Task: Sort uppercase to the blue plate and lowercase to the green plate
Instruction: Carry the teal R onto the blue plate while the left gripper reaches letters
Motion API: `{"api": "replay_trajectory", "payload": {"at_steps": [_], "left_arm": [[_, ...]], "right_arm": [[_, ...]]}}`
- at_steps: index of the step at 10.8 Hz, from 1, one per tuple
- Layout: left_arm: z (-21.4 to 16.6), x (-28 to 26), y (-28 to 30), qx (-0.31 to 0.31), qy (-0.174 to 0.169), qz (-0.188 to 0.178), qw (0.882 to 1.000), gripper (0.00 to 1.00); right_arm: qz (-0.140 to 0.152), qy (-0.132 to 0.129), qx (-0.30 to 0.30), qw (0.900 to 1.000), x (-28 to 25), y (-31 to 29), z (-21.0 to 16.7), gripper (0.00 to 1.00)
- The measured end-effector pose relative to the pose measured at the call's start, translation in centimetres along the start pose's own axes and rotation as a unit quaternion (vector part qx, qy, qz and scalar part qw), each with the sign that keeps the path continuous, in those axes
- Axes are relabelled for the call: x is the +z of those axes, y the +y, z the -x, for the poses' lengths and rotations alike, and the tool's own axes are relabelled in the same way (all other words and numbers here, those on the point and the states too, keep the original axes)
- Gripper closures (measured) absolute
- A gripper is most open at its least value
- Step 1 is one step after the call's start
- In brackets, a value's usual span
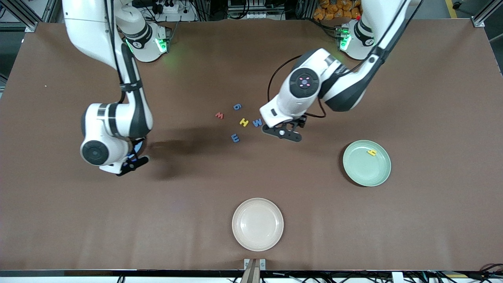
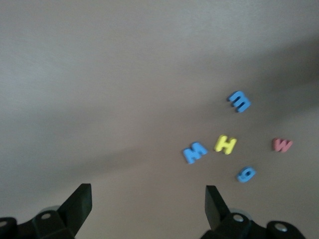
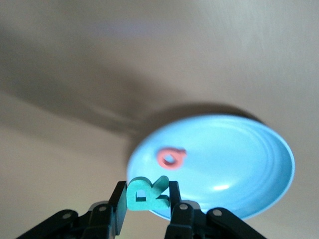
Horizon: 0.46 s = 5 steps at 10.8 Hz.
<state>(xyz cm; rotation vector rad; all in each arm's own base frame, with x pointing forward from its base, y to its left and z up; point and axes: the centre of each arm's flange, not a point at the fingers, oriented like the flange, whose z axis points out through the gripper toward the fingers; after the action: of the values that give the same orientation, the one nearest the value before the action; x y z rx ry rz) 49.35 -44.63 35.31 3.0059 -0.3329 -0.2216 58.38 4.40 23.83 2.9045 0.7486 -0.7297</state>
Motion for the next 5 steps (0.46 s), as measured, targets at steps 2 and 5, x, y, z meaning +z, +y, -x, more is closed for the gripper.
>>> {"api": "replay_trajectory", "payload": {"at_steps": [2,5], "left_arm": [[0.1,2.9,2.9,-0.088,0.005,0.015,0.996,0.00],[-1.2,6.4,6.5,-0.189,0.012,0.018,0.982,0.00]], "right_arm": [[-0.008,-0.016,-0.005,1.000,2.5,3.7,2.7,0.62],[0.009,0.000,-0.014,1.000,5.8,5.9,4.0,0.51]]}}
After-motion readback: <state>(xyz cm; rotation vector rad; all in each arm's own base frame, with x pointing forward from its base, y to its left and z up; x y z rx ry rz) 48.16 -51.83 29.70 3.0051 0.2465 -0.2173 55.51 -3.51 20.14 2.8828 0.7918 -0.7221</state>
